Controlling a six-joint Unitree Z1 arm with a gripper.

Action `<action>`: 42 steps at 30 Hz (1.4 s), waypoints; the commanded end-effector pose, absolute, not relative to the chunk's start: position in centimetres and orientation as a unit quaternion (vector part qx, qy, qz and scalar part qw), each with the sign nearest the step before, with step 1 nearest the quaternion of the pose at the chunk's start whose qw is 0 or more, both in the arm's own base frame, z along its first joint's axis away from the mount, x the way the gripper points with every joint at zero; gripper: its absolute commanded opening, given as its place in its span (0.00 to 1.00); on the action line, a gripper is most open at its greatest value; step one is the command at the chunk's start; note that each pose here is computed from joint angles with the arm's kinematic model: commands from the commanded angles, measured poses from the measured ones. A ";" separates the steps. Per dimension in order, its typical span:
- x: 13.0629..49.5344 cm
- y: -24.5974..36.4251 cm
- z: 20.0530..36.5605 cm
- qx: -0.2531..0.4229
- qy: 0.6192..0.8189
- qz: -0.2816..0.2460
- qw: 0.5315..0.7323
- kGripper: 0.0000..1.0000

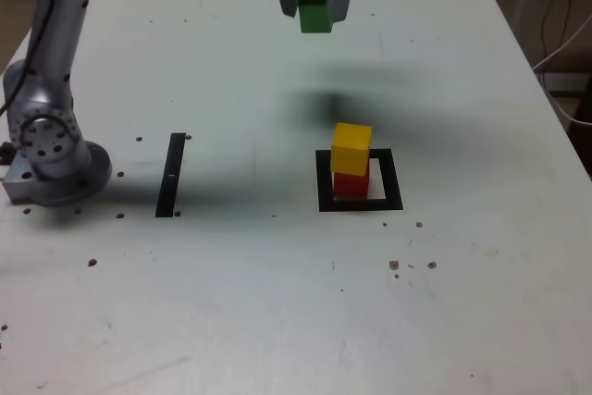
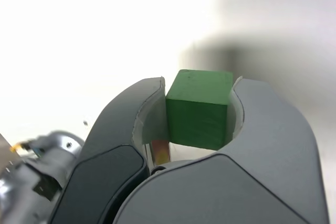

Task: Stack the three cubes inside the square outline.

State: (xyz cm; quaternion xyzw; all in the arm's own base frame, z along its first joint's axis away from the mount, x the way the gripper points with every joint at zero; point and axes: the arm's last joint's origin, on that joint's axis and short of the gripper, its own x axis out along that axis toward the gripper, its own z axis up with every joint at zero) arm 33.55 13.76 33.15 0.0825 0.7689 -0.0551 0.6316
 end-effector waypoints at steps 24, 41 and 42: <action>33.8 -0.8 33.7 0.064 0.767 -0.093 0.632 0.29; 36.8 -3.1 31.3 0.065 0.777 -0.098 0.618 0.29; 36.8 -3.1 31.2 0.066 0.777 -0.097 0.618 0.29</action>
